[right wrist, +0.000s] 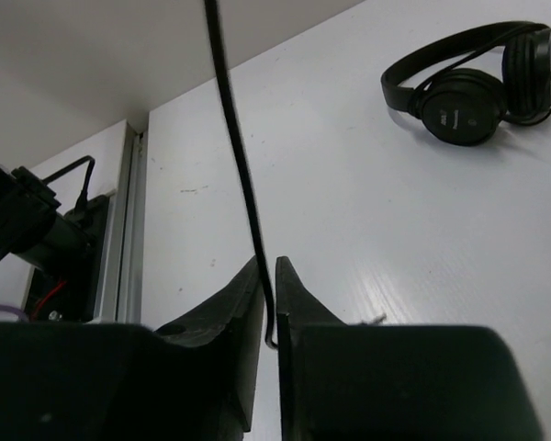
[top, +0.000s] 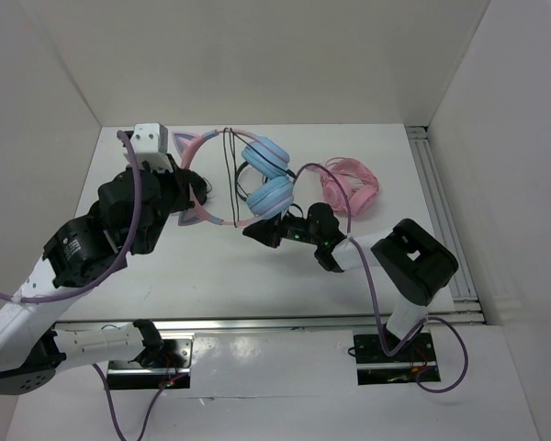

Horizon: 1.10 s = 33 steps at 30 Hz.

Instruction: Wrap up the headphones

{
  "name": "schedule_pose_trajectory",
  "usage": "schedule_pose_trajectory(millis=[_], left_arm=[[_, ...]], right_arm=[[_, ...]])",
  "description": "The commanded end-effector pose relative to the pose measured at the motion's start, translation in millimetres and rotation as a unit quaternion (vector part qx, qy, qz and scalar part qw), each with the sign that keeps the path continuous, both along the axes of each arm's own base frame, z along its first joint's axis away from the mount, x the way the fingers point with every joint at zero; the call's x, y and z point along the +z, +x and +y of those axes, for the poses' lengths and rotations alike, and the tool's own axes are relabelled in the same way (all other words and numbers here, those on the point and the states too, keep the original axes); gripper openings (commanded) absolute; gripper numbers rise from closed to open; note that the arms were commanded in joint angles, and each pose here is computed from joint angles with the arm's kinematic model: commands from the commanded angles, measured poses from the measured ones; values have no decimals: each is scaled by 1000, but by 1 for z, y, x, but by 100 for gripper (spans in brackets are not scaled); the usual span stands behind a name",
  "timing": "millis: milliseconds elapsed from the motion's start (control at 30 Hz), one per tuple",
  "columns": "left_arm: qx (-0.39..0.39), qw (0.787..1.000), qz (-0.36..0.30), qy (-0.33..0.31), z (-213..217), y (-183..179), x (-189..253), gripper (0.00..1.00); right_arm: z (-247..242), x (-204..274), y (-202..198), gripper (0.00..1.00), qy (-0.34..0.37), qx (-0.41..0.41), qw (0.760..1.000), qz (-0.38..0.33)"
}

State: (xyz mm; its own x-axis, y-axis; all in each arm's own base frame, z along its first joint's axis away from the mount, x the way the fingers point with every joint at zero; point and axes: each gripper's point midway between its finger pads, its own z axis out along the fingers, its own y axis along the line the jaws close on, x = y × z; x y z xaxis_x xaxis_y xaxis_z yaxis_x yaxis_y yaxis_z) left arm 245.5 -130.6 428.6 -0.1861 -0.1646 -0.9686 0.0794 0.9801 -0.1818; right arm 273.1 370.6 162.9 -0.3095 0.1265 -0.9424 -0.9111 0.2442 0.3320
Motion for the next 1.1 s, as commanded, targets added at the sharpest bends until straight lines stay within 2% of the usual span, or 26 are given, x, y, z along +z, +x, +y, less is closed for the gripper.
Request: schedule_pose_trajectory(millis=[0, 33, 133, 300, 333, 467, 700, 833, 900, 933, 1000, 1033, 1067], left_arm=[[45, 991, -57, -111, 16, -1, 49, 0], [50, 991, -55, -112, 14, 1, 48, 0], [76, 989, -53, -112, 20, 4, 41, 0], [133, 984, -43, -109, 32, 20, 26, 0], [147, 983, -41, -105, 36, 27, 21, 0], [171, 982, -22, -80, 43, 57, 5, 0], [193, 980, 25, -40, 60, 109, -42, 0], [177, 980, 76, 41, 55, 126, -88, 0], [151, 977, 122, 87, 47, 132, -121, 0], [142, 975, 138, 104, 45, 132, -131, 0], [89, 968, 176, 155, 35, 126, -160, 0], [67, 966, 186, 167, 29, 123, -170, 0], [26, 963, 188, 192, 19, 119, -177, 0]], right_arm=[[1, 3, -6, 15, 18, 3, 1000, -20], [-1, -1, -6, 7, 15, -1, 1000, -15], [-2, -9, -11, 0, 8, -3, 1000, -7], [10, 2, -35, 0, 2, 5, 1000, -29], [10, -8, -41, 0, -19, 6, 1000, -20], [18, -11, -65, 0, -82, -3, 995, -57], [16, 12, -104, 0, -138, -31, 984, -107], [12, 36, -110, 0, -178, -71, 970, -153], [14, 47, -121, 0, -208, -67, 961, -172], [9, 54, -115, 0, -225, -88, 950, -198], [2, 54, -116, 0, -270, -93, 933, -219], [2, 69, -113, 0, -275, -99, 925, -241], [-6, 75, -103, 0, -292, -128, 915, -249]])
